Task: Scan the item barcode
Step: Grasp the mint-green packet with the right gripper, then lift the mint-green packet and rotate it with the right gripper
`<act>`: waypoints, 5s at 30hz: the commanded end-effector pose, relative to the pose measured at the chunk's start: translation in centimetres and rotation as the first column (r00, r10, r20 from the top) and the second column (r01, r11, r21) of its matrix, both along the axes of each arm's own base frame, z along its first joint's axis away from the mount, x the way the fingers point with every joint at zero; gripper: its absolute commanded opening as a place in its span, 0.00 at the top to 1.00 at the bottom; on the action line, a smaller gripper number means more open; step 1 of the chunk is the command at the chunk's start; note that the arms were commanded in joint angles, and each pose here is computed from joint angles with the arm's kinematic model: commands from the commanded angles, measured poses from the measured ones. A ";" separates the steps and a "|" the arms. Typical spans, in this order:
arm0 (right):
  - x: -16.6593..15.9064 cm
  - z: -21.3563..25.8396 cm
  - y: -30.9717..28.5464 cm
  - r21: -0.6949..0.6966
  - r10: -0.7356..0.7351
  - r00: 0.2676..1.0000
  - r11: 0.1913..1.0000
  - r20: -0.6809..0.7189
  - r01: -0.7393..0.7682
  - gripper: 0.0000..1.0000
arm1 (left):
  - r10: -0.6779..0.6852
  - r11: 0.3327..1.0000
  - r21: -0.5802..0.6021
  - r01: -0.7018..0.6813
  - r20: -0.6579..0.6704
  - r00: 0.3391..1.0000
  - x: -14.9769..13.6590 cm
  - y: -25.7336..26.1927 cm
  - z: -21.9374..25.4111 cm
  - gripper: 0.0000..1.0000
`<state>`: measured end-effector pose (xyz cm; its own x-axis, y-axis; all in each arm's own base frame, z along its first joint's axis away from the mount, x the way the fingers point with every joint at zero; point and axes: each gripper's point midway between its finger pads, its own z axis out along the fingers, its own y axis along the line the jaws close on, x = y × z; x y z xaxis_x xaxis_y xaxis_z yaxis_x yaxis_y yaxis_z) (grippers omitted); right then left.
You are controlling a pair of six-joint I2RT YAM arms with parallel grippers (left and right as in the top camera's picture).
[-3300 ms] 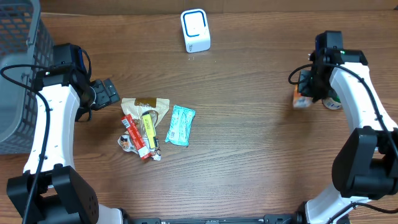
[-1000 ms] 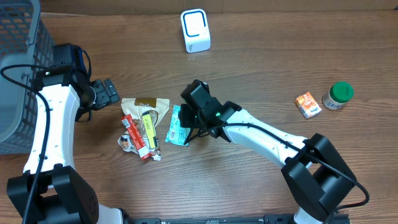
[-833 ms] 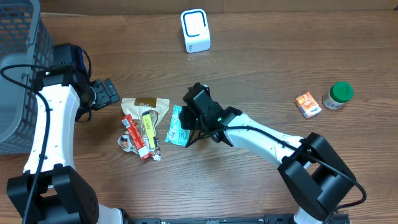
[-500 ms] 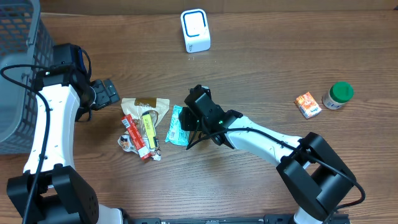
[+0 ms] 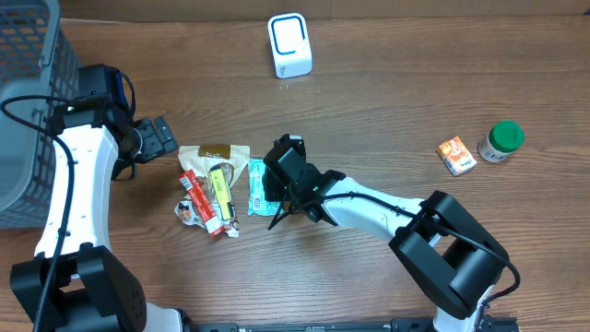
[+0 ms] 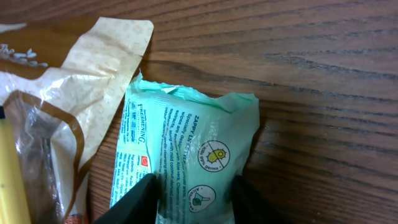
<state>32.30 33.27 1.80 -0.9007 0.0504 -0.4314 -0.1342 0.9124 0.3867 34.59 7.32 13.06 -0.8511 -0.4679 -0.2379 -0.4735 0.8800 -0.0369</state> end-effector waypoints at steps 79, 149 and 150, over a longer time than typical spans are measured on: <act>3.8 13.0 -4.7 0.101 0.053 0.980 0.992 0.190 -0.073 0.32 | -0.021 1.000 0.006 0.020 0.021 1.000 0.5 0.0 0.7 0.00; -0.2 18.5 -11.7 0.405 0.323 0.943 0.855 0.073 -0.324 0.96 | -0.021 1.000 0.005 0.020 0.021 1.000 0.5 0.0 0.7 0.00; -0.4 19.2 -12.2 0.408 0.314 0.946 0.855 0.083 -0.319 0.96 | -0.021 1.000 0.005 0.021 0.021 1.000 0.5 0.0 0.7 0.00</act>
